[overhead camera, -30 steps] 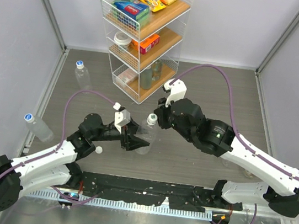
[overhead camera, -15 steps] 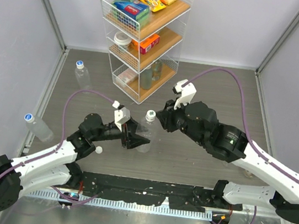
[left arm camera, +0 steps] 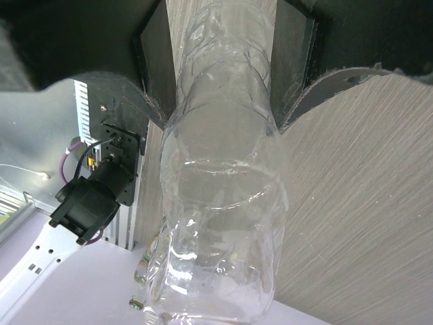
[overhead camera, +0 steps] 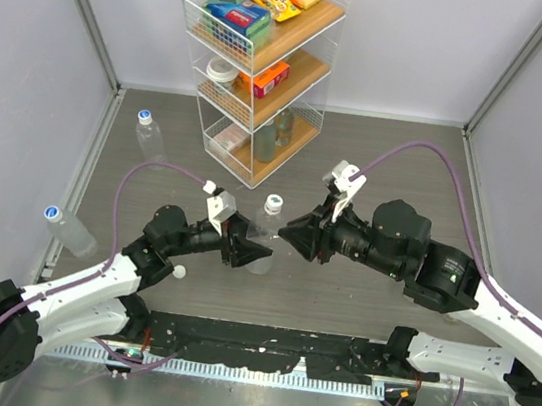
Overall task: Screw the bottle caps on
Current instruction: Screw the bottle cap onto the plastic bottle.
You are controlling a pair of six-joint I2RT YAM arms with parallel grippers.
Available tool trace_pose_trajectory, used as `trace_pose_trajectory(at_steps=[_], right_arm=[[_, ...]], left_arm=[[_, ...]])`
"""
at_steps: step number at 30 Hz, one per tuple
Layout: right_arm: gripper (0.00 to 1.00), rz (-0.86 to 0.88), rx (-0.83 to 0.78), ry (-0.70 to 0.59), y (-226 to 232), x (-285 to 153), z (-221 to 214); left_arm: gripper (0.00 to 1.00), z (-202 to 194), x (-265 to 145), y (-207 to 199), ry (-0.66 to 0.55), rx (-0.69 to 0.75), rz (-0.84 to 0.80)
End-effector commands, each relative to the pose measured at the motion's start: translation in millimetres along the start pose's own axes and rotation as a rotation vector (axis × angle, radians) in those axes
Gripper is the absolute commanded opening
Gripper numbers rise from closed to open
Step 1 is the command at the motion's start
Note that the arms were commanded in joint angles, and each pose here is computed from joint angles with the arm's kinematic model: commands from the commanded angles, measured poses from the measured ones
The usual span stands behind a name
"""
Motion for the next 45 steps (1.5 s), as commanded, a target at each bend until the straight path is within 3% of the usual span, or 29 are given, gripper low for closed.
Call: trace_pose_trajectory(at_steps=[1, 3, 7, 11, 20, 30, 35, 45], right_arm=[[0.47, -0.180, -0.075, -0.059, -22, -11, 8], [0.68, -0.156, -0.125, -0.066, -21, -12, 11], [0.79, -0.066, -0.252, -0.051, -16, -14, 11], [0.79, 0.084, -0.344, -0.052, -4, -17, 9], [0.73, 0.309, -0.375, -0.057, 17, -19, 9], [0.66, 0.294, -0.382, 0.029, 13, -8, 0], [0.57, 0.289, -0.370, 0.040, 13, -3, 0], [0.58, 0.285, -0.351, 0.023, 14, -2, 3]], left_arm=[[0.00, 4, 0, -11, -0.007, 0.020, -0.078], [0.00, 0, -2, -16, 0.027, 0.041, -0.141], [0.00, -10, -8, -35, 0.169, 0.091, -0.355], [0.00, -12, -12, -43, 0.221, 0.112, -0.441], [0.00, -8, -13, -50, 0.214, 0.119, -0.499], [0.00, -7, -11, -50, 0.216, 0.105, -0.509], [0.00, -8, -12, -50, 0.214, 0.109, -0.510], [0.00, -10, -11, -48, 0.219, 0.106, -0.506]])
Point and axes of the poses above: each gripper's point midway between its finger pads, its own x axis out along the fingers, its own y axis along the line the jaws close on, z = x × y, the point moved 7 cm from there along -x, back along the fingers, and after that the axes turned 15 degrees about -x, right-handed, at the moved point
